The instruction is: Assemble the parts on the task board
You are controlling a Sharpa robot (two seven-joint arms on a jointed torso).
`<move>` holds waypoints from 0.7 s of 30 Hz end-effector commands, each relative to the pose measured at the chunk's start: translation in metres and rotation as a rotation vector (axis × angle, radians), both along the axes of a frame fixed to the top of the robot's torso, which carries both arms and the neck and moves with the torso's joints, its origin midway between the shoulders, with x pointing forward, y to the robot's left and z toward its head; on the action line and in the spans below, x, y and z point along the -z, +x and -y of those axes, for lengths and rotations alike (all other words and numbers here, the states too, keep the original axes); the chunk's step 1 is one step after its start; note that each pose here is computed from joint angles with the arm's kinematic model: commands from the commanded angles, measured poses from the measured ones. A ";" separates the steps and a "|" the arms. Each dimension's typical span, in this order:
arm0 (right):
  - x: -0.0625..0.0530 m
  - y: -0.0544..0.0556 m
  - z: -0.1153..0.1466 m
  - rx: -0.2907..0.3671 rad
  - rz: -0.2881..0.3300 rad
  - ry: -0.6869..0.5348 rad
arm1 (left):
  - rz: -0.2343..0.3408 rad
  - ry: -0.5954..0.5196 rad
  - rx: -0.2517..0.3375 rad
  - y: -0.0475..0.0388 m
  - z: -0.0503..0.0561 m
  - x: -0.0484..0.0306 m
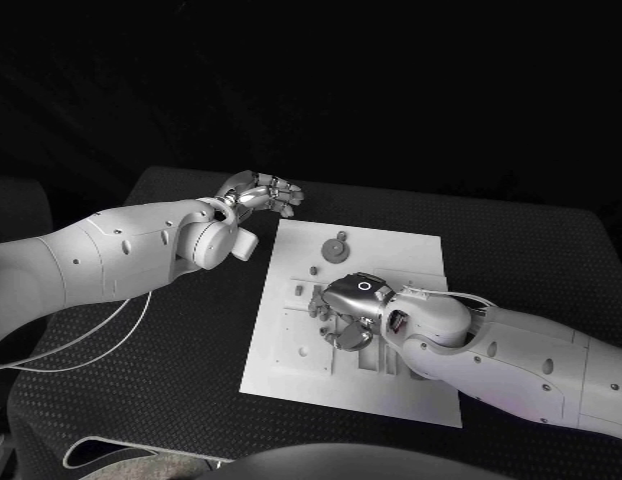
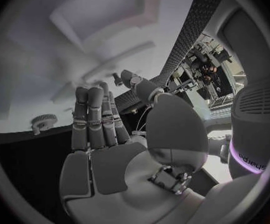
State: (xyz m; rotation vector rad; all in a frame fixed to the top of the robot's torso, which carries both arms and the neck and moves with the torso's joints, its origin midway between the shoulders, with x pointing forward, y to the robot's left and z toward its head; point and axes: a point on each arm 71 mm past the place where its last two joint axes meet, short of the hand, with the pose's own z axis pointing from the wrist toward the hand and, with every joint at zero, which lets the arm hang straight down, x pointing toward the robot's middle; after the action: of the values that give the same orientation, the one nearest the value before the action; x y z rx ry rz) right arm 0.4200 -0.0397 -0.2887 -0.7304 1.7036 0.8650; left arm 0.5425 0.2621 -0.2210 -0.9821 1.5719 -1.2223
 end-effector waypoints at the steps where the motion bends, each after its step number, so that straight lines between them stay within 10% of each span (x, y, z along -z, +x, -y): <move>1: -0.001 0.001 0.007 0.027 0.016 0.021 | 0.000 -0.012 0.012 0.0000 0.001 -0.0011; 21: -0.083 0.042 0.098 0.183 0.053 0.054 | 0.006 -0.009 -0.001 0.0016 -0.004 -0.0008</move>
State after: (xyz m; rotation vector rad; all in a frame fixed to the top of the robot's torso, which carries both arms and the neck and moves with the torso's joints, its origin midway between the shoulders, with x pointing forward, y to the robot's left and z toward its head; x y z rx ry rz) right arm 0.4626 -0.1373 -0.2014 -0.5434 1.5955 0.7456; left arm 0.5438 0.2682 -0.2214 -0.9871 1.5653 -1.2082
